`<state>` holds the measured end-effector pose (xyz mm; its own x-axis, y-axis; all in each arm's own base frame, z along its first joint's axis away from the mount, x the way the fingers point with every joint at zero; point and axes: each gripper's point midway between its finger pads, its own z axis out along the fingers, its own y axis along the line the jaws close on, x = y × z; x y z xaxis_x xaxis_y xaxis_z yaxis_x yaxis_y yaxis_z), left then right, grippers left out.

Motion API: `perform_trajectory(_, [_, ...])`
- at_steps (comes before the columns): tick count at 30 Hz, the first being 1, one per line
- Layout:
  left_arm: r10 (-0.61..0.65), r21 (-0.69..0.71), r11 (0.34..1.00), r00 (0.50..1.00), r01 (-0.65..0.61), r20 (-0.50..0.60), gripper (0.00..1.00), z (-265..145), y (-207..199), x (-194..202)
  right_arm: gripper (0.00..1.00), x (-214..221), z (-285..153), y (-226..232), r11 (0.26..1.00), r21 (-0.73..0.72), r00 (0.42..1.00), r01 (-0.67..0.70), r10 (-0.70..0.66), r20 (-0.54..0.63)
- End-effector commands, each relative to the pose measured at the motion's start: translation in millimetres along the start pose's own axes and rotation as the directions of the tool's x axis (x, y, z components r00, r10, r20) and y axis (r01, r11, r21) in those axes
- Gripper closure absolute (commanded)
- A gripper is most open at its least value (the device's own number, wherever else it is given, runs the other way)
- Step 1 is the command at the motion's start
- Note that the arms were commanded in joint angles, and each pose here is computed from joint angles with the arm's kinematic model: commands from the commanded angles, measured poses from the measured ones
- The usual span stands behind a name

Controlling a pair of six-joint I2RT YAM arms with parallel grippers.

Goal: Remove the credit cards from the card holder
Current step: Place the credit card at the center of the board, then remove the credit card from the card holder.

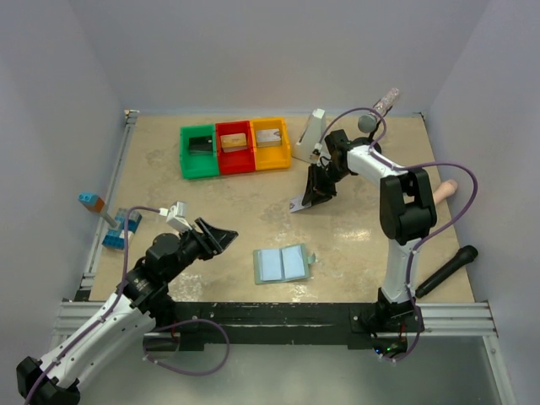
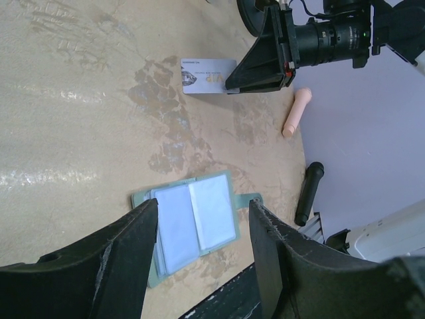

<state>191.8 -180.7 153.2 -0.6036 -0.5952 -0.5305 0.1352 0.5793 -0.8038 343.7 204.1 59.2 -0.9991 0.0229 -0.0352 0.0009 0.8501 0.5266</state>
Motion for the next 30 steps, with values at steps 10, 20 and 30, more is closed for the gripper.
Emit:
perform_trajectory(10, [-0.014,0.022,1.0,1.0,0.014,0.005,0.39,0.0,-2.4,-0.4,0.63,-2.3,-15.6,2.8,0.999,0.037,0.999,-0.01,0.009,0.031])
perform_trajectory(20, [-0.012,0.016,1.0,1.0,0.012,0.002,0.38,-0.5,-0.3,0.9,0.6,-2.7,-22.4,-1.7,0.997,0.074,0.999,-0.011,0.007,0.045])
perform_trajectory(30, [-0.009,0.027,1.0,1.0,0.009,-0.018,0.37,-1.5,-1.7,4.7,0.59,-0.7,-58.9,15.1,0.995,0.091,0.986,0.036,-0.051,0.16])
